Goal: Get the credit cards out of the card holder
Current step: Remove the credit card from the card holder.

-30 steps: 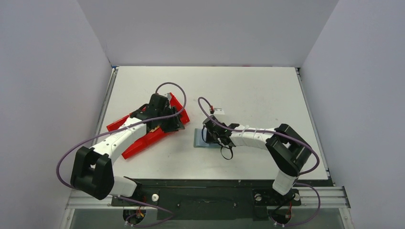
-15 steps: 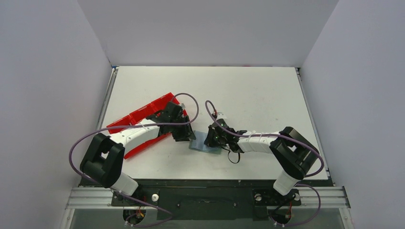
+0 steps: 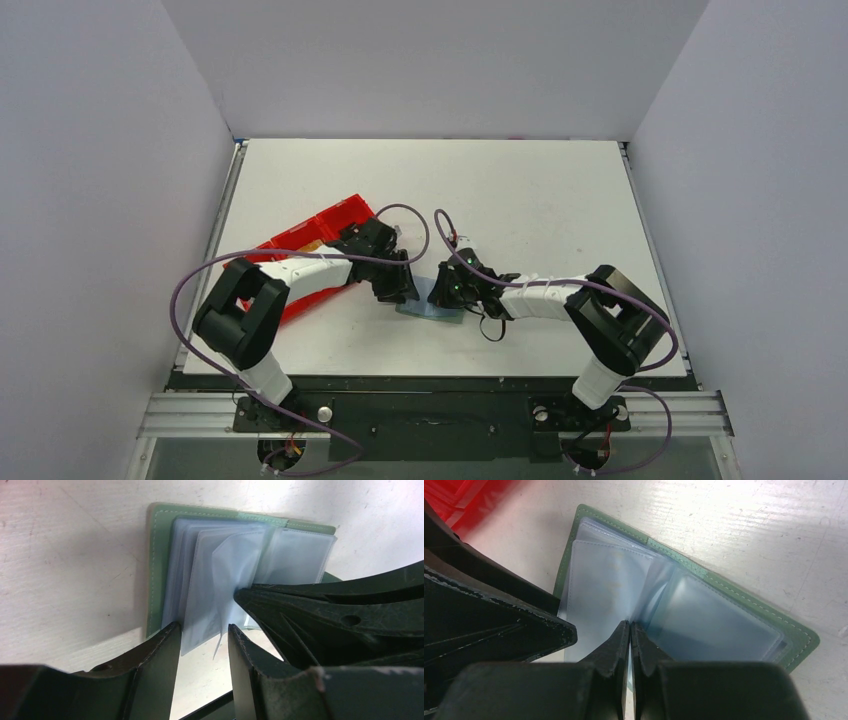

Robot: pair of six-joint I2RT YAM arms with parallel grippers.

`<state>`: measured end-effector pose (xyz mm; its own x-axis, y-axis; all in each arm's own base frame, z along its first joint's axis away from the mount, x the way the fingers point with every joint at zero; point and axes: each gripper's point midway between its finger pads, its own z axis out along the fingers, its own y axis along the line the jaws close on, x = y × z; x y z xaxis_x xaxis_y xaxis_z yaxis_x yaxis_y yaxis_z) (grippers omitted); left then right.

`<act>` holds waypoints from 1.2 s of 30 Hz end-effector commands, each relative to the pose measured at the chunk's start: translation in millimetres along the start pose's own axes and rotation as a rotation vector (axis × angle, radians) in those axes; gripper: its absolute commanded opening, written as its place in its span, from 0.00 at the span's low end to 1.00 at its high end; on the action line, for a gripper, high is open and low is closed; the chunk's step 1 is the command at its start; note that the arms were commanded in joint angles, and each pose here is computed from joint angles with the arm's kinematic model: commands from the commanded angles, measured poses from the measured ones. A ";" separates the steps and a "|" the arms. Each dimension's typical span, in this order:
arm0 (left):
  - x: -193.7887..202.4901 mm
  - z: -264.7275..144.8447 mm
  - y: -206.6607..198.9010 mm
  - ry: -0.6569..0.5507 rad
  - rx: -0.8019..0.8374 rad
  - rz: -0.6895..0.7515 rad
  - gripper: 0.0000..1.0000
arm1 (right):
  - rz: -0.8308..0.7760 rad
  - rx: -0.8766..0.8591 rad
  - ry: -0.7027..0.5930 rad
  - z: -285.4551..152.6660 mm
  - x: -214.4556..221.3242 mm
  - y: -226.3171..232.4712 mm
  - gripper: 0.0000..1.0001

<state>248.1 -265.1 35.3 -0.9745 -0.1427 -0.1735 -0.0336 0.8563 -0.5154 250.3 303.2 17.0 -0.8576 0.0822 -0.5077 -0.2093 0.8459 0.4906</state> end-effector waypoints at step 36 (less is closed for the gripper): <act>-20.1 6.6 -40.3 -0.026 0.071 0.144 0.37 | -0.007 0.074 0.084 -7.3 19.2 -34.1 0.00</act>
<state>258.2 -277.2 42.7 -0.9705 -0.0540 -0.2348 0.0646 0.8804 -0.4698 252.8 297.5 16.4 -0.8675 0.0816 -0.4906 -0.2087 0.8358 0.5079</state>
